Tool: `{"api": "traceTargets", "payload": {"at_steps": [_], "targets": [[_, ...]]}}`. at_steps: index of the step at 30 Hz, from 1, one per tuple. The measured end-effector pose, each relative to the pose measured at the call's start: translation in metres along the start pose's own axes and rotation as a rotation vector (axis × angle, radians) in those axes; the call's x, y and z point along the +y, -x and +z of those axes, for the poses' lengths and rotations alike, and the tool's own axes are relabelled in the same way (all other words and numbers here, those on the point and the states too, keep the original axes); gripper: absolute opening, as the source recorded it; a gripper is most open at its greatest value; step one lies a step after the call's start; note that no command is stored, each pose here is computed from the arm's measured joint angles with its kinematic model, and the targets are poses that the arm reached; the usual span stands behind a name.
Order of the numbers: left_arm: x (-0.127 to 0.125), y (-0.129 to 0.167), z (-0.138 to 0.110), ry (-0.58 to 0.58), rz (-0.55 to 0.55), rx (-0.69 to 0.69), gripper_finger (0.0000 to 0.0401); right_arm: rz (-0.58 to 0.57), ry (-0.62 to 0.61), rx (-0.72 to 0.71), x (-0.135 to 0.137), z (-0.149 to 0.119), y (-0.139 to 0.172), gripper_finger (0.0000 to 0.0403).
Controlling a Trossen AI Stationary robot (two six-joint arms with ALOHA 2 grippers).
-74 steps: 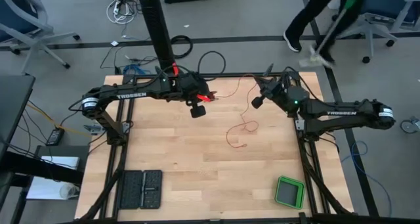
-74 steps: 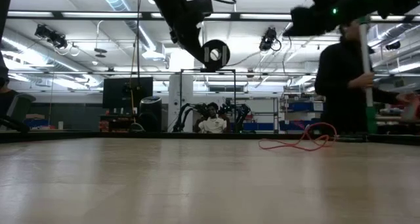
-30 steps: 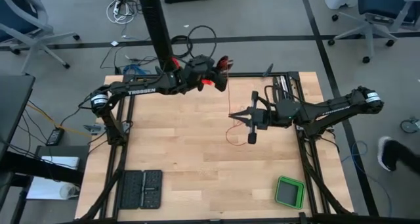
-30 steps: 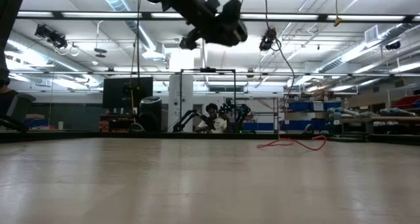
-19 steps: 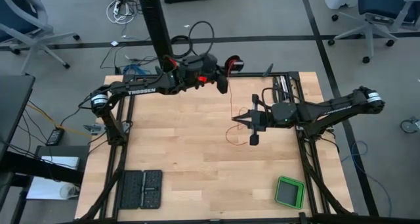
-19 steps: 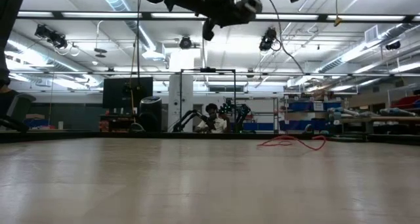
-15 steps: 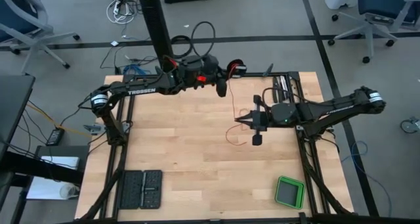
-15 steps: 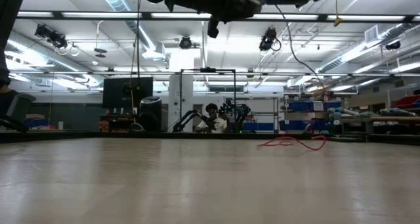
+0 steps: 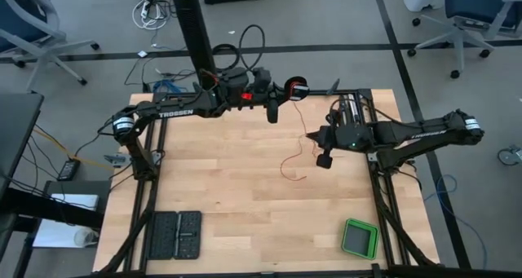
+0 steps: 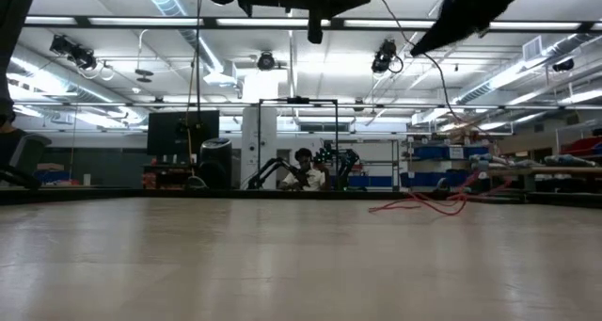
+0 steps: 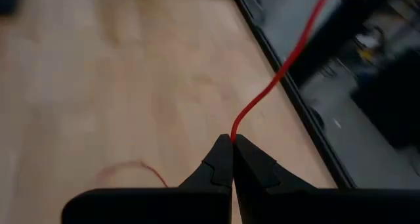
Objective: Coil cords
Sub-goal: Coil the red wire cable onto the black spool
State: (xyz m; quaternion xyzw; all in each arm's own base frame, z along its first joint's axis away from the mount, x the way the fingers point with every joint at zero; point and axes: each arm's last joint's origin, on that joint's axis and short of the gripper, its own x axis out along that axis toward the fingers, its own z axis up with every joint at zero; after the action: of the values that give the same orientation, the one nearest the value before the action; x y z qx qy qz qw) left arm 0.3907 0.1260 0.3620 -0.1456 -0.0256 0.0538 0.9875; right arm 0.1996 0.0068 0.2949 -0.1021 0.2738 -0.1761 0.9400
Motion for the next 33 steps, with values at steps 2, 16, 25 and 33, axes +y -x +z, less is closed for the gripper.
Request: {"api": "traceTargets", "payload": {"at_steps": [2,16,25,33], "targets": [[0.000,0.000,0.001,0.001,0.011,-0.009,0.0005,0.032,0.012,-0.056,0.001,0.006,-0.001,0.0000],[-0.020,-0.003,-0.001,-0.015,-0.046,-0.041,0.0005,-0.091,0.016,-0.099,-0.018,0.015,-0.031,0.0000],[-0.019,-0.002,-0.001,-0.016,-0.044,-0.025,0.0005,-0.241,-0.098,0.136,-0.034,-0.010,-0.034,0.0000],[-0.018,-0.002,-0.005,-0.109,0.005,0.013,0.0005,-0.124,-0.029,0.018,-0.023,0.002,-0.030,0.0000]]}}
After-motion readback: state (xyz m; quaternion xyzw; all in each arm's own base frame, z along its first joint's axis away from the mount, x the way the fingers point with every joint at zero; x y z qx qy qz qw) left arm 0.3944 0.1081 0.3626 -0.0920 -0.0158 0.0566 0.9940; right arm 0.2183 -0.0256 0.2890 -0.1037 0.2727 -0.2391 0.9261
